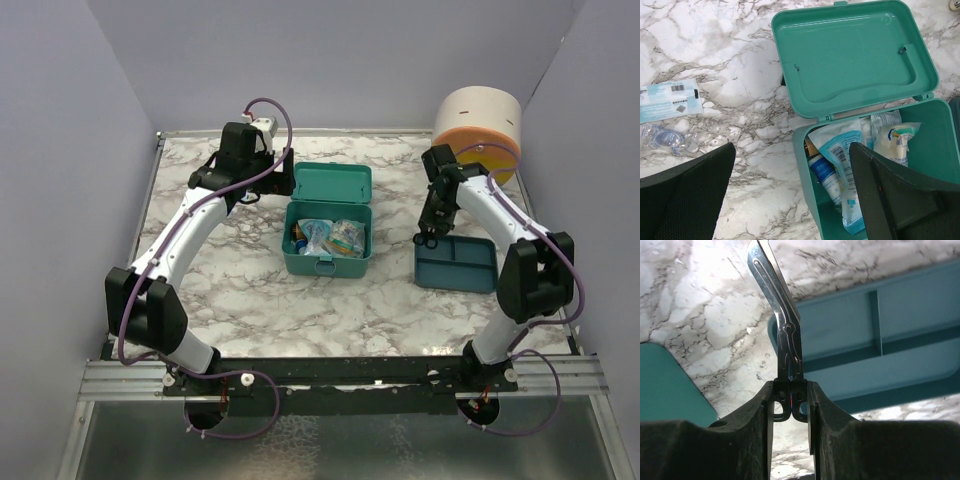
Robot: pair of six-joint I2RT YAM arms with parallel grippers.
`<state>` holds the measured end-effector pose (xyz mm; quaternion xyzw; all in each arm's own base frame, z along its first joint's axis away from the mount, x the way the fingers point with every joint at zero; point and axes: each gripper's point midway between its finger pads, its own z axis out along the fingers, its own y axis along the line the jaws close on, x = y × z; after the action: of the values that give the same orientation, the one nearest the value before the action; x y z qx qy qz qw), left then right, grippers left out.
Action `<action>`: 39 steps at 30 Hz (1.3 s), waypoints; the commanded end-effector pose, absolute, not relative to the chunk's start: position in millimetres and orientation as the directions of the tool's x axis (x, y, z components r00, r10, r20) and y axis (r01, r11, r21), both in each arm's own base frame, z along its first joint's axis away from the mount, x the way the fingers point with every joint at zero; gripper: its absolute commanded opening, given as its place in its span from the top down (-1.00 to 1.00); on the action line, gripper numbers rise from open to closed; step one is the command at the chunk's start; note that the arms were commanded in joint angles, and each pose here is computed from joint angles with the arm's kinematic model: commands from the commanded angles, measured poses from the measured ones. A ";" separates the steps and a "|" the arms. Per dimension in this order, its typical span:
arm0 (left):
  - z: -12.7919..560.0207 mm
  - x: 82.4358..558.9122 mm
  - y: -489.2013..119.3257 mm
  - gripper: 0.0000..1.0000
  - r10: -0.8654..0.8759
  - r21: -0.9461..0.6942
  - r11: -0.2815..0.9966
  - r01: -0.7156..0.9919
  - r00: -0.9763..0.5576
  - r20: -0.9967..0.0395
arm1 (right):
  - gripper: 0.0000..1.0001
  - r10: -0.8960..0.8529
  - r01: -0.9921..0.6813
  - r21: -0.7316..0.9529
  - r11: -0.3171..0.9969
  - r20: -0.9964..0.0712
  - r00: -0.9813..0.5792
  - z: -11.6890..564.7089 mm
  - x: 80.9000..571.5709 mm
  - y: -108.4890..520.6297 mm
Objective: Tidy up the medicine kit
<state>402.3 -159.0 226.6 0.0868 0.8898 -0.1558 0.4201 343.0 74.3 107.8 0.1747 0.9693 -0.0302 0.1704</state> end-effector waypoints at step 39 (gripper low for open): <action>230.7 408.8 -166.6 -0.98 0.012 -0.230 0.921 0.313 -0.614 -0.789 | 0.99 0.951 0.964 0.154 0.217 -0.258 -0.173 72.5 245.7 29.5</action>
<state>405.2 -162.6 224.2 0.0898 0.8887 -0.1621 0.4194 249.2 30.0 70.4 0.5874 0.7952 -0.0325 0.1470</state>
